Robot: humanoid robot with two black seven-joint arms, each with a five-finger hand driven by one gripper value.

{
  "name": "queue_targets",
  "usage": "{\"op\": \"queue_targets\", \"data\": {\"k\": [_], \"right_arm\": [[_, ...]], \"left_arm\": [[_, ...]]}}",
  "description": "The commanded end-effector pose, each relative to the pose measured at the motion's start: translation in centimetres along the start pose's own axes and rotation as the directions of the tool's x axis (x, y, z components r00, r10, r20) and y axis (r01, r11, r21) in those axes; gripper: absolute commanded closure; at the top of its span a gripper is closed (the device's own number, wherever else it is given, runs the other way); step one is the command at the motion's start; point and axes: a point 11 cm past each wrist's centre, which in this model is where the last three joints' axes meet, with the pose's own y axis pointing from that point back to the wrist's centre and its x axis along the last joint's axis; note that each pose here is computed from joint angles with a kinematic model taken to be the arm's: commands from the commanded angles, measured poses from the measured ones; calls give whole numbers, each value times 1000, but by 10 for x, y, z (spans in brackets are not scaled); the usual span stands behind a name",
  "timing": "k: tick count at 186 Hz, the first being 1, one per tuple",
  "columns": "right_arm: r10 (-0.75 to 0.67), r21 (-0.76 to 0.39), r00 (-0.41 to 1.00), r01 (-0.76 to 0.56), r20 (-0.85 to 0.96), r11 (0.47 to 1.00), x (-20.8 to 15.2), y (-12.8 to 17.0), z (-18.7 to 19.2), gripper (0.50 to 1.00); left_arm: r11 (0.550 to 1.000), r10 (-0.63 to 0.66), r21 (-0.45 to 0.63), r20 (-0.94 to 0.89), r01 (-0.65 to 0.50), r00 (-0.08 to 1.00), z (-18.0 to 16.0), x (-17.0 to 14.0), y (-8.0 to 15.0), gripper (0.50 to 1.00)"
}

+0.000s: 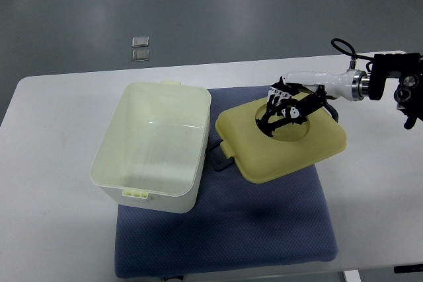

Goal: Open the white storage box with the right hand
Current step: 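Open the right hand, releasing the lid handle, and withdraw slightly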

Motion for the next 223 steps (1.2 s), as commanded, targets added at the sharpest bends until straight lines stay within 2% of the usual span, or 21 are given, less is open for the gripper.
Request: {"op": "queue_targets", "data": {"k": [1, 49, 62, 71, 72, 75, 76, 79, 80, 81, 82, 86, 95, 155, 199, 211, 223], "right_arm": [[-20, 27, 1000, 19, 14, 999, -10, -12, -6, 1000], [-58, 74, 998, 55, 33, 996, -29, -32, -17, 991], [-65, 76, 997, 61, 42, 995, -33, -34, -16, 834], [-67, 72, 997, 64, 47, 995, -36, -35, -13, 771], [-67, 71, 997, 64, 49, 995, -36, -34, -12, 746], [-67, 71, 996, 64, 49, 995, -36, -34, -12, 722], [-68, 69, 996, 64, 51, 996, -37, -34, -11, 695], [-67, 68, 996, 63, 54, 996, -36, -34, -11, 671], [-68, 68, 996, 64, 55, 996, -37, -34, -11, 642], [-68, 68, 996, 64, 55, 996, -37, -34, -11, 642], [-68, 66, 996, 64, 57, 996, -38, -34, -10, 620], [-68, 63, 996, 64, 60, 996, -38, -34, -8, 593], [-65, 58, 996, 62, 62, 996, -37, -33, -6, 572], [-44, 38, 997, 42, 62, 998, -27, -25, -1, 570], [-7, -7, 998, 7, 54, 1000, -12, -5, 13, 570], [15, -5, 998, -14, 58, 1000, -5, -2, 12, 570], [80, 19, 994, -82, 69, 996, 21, 3, 3, 570]], "left_arm": [[1000, 0, 0, 0, 0, 1000, 0, 0, 0, 500], [1000, 2, 0, 0, -2, 1000, 0, 1, 0, 500], [1000, 2, 0, 0, -2, 1000, 0, 1, 0, 500], [1000, 5, 0, -1, -5, 1000, 0, 1, 0, 500], [1000, 5, 0, -1, -5, 1000, 0, 1, 0, 500], [1000, 5, 0, -2, -5, 1000, 0, 1, 0, 500], [1000, 3, 0, -2, -3, 1000, 0, 1, 0, 500], [1000, 3, 0, -2, -3, 1000, 0, 1, 0, 500], [1000, 5, 0, -1, -5, 1000, 0, 1, 0, 500], [1000, 5, 0, -1, -5, 1000, 0, 1, 0, 500], [1000, 3, 0, 0, -3, 1000, 0, 1, 0, 500], [1000, 3, 0, -2, -3, 1000, 0, 1, 0, 500], [1000, 5, 0, -1, -5, 1000, 0, 1, 0, 500], [1000, 3, 0, 0, -3, 1000, 0, 1, 0, 500], [1000, 2, 0, 0, -2, 1000, 0, 0, 0, 500], [1000, -1, 0, 0, 1, 1000, 0, 0, 0, 500], [1000, -1, 0, 0, 1, 1000, 0, 0, 0, 500]]}}
